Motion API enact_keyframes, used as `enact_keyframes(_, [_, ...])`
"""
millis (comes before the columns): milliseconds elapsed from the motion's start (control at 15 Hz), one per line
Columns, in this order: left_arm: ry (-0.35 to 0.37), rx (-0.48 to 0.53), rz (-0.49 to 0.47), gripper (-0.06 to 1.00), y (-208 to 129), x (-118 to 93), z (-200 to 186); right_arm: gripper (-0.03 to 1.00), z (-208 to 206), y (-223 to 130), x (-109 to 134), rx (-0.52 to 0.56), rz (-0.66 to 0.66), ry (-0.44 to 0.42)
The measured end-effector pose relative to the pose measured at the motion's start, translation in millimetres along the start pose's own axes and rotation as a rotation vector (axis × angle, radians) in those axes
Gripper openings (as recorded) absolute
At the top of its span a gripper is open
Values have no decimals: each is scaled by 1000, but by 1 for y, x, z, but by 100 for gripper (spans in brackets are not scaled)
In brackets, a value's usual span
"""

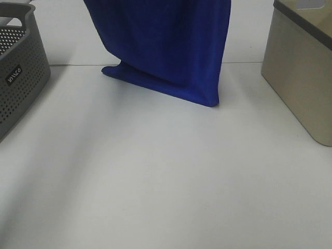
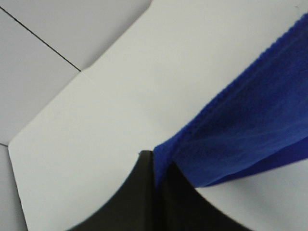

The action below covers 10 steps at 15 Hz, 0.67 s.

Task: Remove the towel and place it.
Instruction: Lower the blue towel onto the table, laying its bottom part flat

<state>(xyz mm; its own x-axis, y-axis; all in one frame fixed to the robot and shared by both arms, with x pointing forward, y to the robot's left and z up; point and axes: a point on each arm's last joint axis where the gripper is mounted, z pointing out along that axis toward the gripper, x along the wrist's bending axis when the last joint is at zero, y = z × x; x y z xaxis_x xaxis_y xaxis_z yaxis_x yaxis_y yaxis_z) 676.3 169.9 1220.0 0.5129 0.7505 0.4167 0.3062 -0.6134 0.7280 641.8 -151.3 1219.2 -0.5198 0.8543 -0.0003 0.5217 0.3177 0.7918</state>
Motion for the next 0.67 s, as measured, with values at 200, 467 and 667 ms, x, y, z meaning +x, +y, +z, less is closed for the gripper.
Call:
enact_keyframes(200, [-27,62,-66,0,-2,-1,-19,2,-3,-12,12,133,33,124])
enact_keyframes(467, [-3,43,-180,0,2,2,-45,2,-4,-11,19,133,57,204])
enact_keyframes(667, [-8,115,-239,0,-11,-3,-56,2,-6,-10,22,124,71,239])
